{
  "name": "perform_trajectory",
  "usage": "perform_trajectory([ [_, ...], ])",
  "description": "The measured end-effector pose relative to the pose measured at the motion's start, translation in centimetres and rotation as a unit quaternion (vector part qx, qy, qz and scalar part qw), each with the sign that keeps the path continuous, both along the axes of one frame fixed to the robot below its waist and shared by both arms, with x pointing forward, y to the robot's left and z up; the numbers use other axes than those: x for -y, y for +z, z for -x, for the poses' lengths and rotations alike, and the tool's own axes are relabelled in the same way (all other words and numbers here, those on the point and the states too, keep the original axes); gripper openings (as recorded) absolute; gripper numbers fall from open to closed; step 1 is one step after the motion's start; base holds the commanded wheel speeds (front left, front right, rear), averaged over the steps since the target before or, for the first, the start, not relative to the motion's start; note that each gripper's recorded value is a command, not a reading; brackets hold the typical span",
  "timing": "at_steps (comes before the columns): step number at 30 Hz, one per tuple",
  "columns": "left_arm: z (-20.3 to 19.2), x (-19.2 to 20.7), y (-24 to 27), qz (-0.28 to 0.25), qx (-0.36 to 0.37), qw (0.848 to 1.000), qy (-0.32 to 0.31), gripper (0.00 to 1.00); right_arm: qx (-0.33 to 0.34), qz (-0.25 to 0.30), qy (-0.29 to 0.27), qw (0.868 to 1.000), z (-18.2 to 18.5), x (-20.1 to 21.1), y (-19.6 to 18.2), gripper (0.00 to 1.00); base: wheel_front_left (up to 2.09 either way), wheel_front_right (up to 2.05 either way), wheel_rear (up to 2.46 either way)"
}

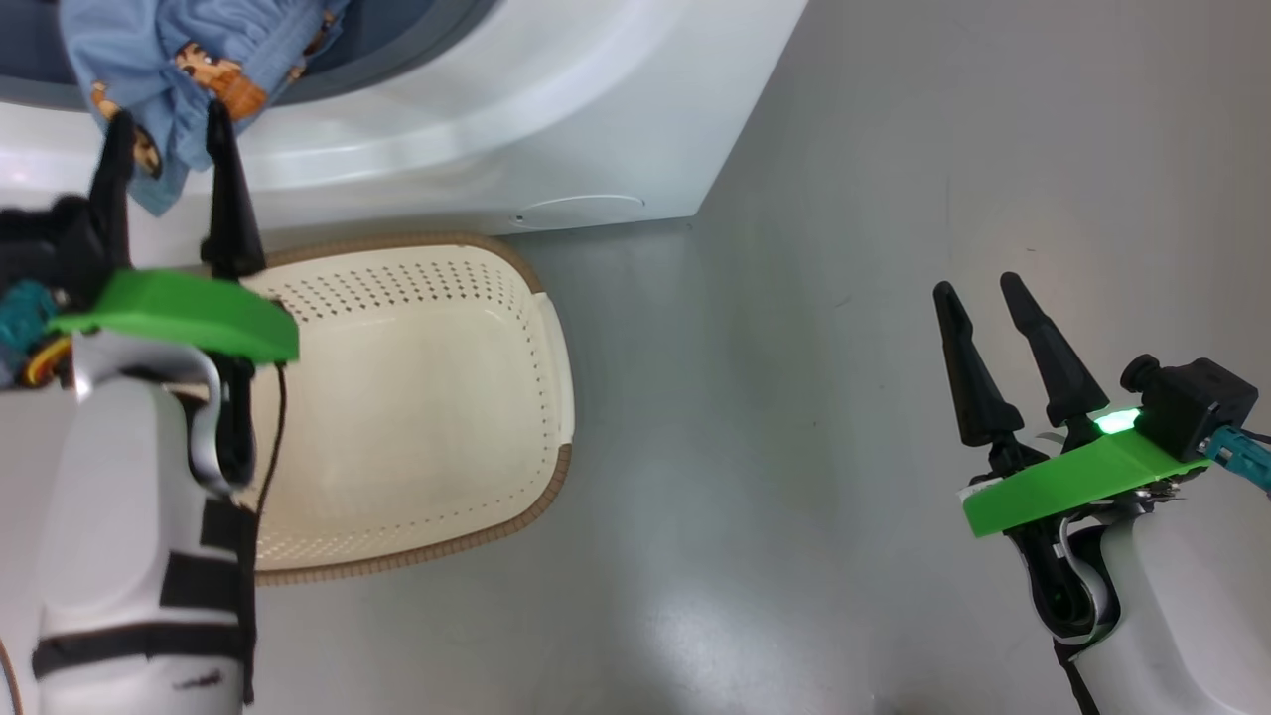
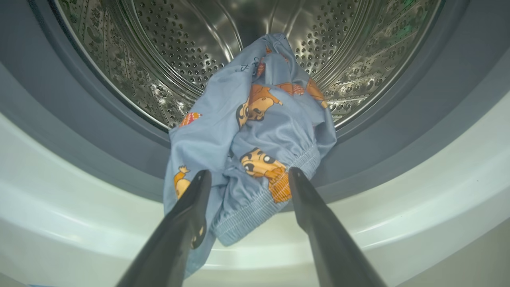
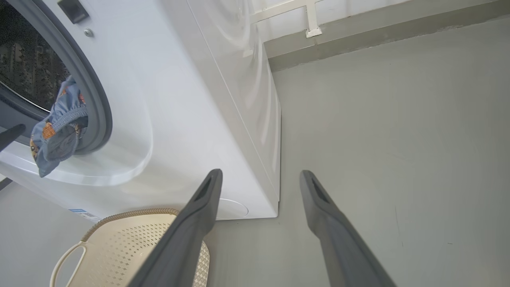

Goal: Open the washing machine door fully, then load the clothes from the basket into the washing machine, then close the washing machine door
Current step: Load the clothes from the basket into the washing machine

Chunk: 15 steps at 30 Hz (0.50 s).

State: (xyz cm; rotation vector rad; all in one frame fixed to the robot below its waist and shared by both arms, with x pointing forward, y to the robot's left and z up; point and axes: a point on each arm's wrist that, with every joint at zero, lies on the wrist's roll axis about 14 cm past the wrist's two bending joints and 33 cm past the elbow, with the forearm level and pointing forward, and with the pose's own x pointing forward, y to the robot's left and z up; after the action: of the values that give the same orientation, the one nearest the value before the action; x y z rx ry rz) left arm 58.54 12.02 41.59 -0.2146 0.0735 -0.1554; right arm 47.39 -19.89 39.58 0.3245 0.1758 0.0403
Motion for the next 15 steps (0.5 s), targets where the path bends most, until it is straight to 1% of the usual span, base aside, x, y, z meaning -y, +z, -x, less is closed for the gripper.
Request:
perform_trajectory([
  [15, 6.9, -2.5, -2.1, -0.002, -0.032, 0.999, 0.026, 1.00, 0.011, 0.013, 0.011, 1.000, -0.3, -0.1, 0.8, 1.00, 0.00, 0.00, 0.00],
])
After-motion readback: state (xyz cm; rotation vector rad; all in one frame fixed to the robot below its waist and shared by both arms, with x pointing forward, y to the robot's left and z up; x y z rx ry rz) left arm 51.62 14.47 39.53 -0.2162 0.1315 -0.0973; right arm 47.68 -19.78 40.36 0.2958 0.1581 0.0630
